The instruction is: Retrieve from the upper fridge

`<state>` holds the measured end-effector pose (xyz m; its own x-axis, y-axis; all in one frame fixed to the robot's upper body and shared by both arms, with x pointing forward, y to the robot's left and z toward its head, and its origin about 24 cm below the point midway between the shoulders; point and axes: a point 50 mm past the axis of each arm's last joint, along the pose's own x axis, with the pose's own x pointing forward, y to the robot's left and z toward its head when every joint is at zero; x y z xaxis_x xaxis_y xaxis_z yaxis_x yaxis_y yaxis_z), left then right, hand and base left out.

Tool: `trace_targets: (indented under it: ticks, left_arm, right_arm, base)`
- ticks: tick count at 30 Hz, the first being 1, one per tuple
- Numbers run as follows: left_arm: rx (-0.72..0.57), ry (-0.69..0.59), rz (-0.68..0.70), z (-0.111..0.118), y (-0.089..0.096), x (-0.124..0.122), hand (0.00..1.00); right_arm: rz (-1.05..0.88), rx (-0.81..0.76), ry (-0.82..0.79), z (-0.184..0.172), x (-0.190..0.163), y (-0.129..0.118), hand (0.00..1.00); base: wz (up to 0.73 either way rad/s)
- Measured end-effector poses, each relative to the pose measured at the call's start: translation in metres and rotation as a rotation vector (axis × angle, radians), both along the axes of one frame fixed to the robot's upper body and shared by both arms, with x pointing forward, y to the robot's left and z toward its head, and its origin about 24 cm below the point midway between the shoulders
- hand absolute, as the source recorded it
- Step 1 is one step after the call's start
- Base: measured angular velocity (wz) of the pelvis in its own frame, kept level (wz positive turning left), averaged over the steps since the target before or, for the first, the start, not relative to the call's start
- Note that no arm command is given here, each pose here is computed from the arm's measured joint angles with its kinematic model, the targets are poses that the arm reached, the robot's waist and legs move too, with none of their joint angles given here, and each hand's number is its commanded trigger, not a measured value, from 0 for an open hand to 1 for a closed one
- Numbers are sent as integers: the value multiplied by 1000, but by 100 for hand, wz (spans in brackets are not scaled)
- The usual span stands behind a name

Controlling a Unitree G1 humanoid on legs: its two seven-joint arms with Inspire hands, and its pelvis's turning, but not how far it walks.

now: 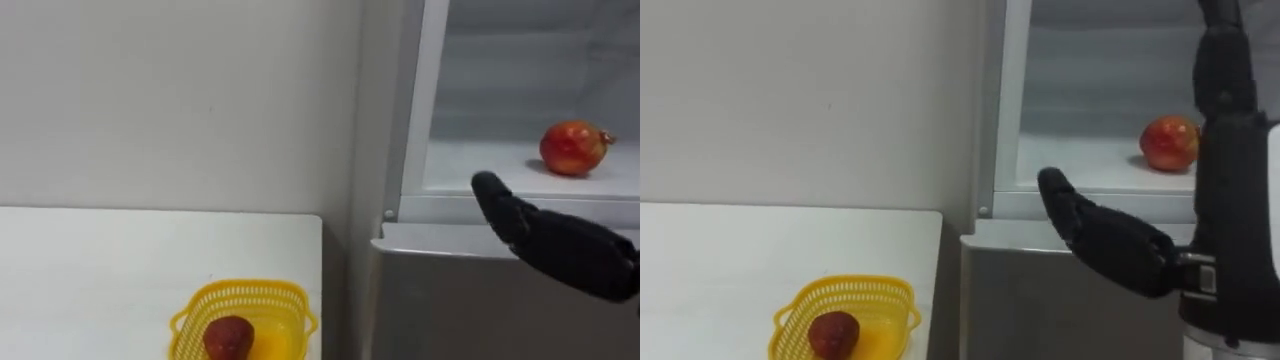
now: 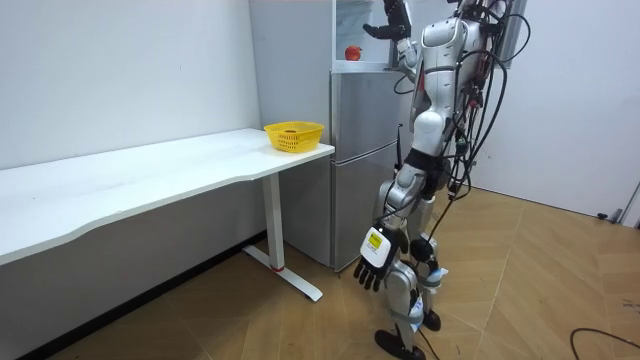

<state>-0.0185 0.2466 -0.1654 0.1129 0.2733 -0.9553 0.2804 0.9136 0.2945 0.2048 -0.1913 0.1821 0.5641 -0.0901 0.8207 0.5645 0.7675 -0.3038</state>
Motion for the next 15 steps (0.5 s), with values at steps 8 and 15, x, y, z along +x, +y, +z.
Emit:
trace_targets:
  ticks: [8,15]
  left_arm:
    - [14,-33,-14,0,-1,6,0]
    - [2,-45,-4,-2,-9,10,0]
  right_arm:
    - [-44,29,-41,1,-4,-6,0]
    - [-82,17,-76,2,-6,-7,0]
  base:
    - [-6]
    - [-3]
